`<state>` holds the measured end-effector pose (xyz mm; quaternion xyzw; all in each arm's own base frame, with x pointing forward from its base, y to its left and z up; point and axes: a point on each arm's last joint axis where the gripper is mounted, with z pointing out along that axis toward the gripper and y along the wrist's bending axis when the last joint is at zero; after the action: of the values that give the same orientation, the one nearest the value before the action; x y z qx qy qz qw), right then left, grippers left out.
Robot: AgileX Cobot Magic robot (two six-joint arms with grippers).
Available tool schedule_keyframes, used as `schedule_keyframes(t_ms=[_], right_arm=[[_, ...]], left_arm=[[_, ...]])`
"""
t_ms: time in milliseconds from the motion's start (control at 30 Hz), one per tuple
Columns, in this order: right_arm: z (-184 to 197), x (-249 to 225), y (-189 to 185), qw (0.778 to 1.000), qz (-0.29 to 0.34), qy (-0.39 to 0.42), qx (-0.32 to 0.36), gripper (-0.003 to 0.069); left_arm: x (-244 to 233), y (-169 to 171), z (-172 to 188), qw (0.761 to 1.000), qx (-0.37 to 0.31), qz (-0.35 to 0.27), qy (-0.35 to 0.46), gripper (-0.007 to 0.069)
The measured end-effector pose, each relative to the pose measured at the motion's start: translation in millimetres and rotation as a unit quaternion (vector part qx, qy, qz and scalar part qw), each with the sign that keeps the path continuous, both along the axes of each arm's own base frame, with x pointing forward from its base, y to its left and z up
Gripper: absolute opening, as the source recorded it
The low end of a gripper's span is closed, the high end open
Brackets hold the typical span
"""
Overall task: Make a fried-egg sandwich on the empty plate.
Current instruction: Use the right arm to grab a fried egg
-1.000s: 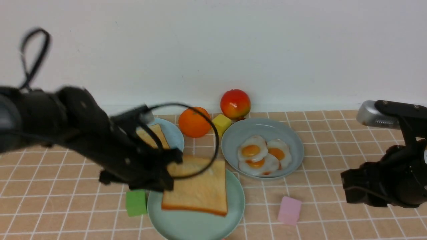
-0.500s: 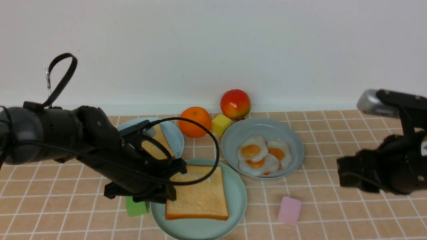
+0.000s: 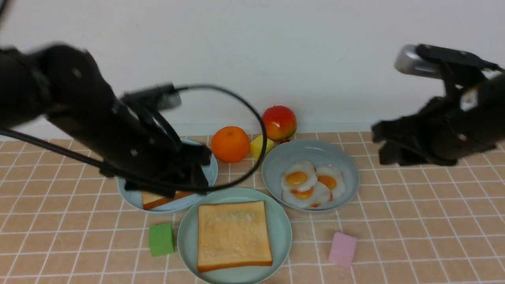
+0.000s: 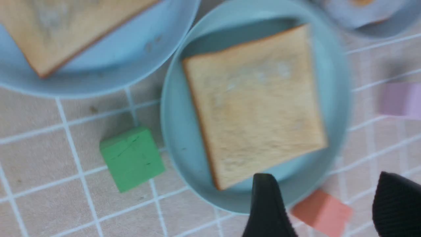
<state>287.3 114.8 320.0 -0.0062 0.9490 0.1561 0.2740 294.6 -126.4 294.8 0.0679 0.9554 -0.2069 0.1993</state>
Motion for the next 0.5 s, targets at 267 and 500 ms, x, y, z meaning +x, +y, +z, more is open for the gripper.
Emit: schedule_keyframes(t_ms=[267,500], right_arm=[[-34.4,56.0,5.5,0.994,-0.039,0.073,0.073,0.0253],[-74.6,96.9,2.0,0.980,-0.064,0.105,0.158,0.0319]], left_arm=[[-41.4,10.2,39.9,0.995,-0.002,-0.071,-0.072,0.0256],[-72.1,15.4,27.1,0.985,0.000,-0.141,-0.096,-0.0013]])
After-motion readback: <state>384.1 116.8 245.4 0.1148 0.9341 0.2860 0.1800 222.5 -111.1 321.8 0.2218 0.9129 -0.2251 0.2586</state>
